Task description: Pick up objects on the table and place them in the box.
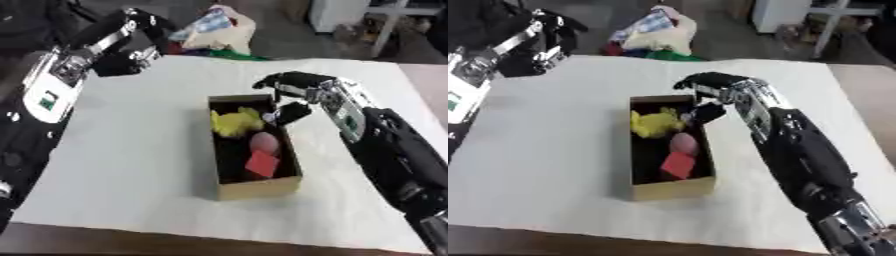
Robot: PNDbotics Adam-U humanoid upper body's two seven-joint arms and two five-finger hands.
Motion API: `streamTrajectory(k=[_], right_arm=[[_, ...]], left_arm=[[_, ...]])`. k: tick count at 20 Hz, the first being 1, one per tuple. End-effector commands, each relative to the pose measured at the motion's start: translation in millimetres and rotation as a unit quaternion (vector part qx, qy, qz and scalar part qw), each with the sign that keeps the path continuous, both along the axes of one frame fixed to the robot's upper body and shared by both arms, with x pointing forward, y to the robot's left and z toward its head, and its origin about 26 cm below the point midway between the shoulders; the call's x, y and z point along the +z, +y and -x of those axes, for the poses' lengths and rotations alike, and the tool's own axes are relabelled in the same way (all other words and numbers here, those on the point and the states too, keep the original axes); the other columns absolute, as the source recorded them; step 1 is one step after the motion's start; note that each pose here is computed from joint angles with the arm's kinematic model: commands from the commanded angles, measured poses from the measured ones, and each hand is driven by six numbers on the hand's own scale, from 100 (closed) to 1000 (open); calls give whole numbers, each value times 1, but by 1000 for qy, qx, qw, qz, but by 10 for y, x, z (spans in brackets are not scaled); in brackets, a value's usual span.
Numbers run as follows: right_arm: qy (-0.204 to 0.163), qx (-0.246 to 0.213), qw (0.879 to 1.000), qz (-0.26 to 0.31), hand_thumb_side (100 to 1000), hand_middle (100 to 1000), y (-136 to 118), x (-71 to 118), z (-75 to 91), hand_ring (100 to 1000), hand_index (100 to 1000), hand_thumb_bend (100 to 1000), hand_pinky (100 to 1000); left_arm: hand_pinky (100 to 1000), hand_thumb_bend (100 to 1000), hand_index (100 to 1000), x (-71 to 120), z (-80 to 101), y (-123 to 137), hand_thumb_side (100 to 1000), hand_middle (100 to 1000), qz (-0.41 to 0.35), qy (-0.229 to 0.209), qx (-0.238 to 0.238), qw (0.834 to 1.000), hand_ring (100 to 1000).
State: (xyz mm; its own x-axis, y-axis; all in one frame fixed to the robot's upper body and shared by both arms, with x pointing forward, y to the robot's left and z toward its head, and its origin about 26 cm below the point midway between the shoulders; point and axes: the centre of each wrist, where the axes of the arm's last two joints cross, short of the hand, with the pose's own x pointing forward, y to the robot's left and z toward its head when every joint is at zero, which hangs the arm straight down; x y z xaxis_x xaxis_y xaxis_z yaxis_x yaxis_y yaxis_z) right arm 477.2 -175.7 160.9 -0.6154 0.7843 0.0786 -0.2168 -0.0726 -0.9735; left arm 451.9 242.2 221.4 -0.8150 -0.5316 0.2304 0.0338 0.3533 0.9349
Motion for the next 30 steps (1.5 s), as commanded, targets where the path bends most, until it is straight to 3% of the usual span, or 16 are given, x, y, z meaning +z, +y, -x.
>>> streamTrajectory(k=[1, 6, 12, 18, 23, 27, 30], right_arm=[[-59, -18, 998, -34, 621, 885, -173, 335, 13, 808, 987, 109, 825], [-128, -36, 983, -131, 586, 836, -412, 584, 129, 775, 972, 100, 799], [-200, -72, 942, -260, 558, 772, -733, 777, 324, 733, 946, 100, 761], [-242, -117, 891, -366, 553, 738, -1013, 743, 493, 700, 923, 100, 733], [-264, -131, 856, -424, 547, 720, -1086, 655, 632, 685, 912, 100, 722], [-277, -128, 838, -451, 548, 718, -1090, 598, 723, 681, 910, 100, 719], [-280, -127, 832, -461, 548, 718, -1093, 581, 748, 681, 910, 100, 719]], left_arm=[[675, 100, 832, 194, 41, 104, 902, 512, 8, -21, 7, 1000, 589], [674, 100, 831, 223, 99, 167, 902, 510, 31, -18, 7, 999, 586], [676, 100, 830, 272, 204, 294, 899, 514, 75, -9, 9, 997, 588], [687, 100, 834, 300, 315, 376, 896, 530, 123, 0, -4, 992, 604], [706, 100, 845, 315, 415, 377, 899, 551, 169, 9, -37, 985, 628], [711, 100, 851, 287, 462, 365, 900, 569, 209, 30, -66, 975, 637], [711, 100, 851, 297, 486, 375, 900, 569, 218, 37, -76, 972, 637]])
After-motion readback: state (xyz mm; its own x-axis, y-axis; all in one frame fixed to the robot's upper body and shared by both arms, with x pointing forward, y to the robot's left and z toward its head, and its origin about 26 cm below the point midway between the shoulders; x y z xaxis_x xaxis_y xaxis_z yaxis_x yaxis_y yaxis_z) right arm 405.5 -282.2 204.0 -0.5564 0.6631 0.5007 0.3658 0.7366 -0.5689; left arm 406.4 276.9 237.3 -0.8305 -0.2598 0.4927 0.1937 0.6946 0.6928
